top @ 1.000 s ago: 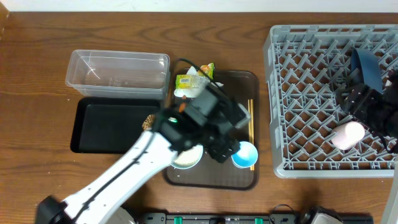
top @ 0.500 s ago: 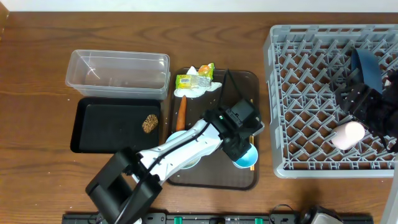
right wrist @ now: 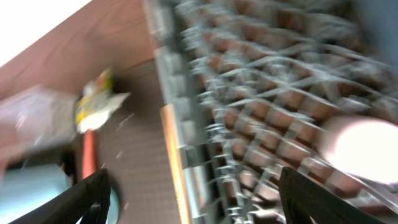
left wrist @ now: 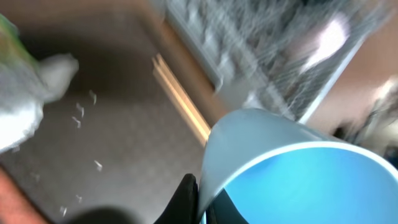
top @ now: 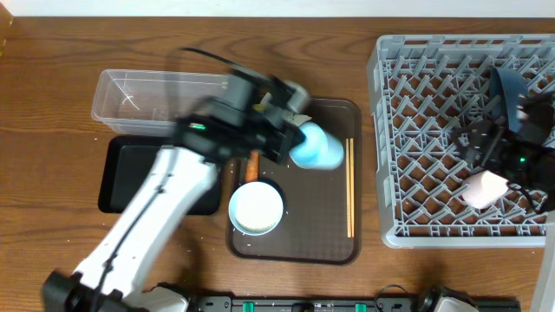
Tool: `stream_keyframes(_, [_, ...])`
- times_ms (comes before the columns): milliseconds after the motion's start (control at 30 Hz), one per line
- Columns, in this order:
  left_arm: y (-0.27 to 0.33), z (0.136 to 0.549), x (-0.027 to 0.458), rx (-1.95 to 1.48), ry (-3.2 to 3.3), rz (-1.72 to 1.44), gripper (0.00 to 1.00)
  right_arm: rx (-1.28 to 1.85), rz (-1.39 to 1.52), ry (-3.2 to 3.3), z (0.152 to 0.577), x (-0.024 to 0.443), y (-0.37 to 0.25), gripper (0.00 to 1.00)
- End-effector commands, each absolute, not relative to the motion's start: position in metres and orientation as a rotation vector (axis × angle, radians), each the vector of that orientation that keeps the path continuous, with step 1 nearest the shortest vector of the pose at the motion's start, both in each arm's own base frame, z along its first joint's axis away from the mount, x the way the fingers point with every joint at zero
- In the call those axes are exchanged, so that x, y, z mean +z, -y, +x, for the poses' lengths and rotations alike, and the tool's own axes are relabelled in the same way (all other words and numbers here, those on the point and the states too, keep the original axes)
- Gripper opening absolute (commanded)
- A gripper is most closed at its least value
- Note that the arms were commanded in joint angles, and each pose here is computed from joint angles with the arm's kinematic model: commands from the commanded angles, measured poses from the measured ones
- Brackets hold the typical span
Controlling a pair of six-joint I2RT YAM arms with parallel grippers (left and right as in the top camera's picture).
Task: Sort waste into correct bins and load items into the dishwasher rack
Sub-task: 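Hand the light-blue cup from the left gripper to the right gripper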
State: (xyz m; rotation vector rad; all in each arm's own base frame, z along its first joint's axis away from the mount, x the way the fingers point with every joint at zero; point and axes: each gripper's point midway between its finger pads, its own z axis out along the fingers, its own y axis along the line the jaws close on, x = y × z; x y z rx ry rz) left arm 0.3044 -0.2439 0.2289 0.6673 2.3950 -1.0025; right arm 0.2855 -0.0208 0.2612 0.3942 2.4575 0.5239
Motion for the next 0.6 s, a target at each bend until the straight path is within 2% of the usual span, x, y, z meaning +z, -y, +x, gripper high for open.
stream_keyframes(0, [0.241,0.282,0.278,-1.538,-2.218,0.683,0.06,0.790,0.006,-2.394,0.285,0.277,-0.039,0.78])
stream_keyframes(233, [0.216,0.276,0.313,-1.892,-1.976,0.694,0.06,1.221,-0.624,-2.096,0.264,0.315,-0.146,0.74])
stream_keyframes(567, [0.217,0.272,0.318,-1.930,-1.939,0.717,0.06,1.404,-1.020,-1.782,0.246,0.340,-0.220,0.77])
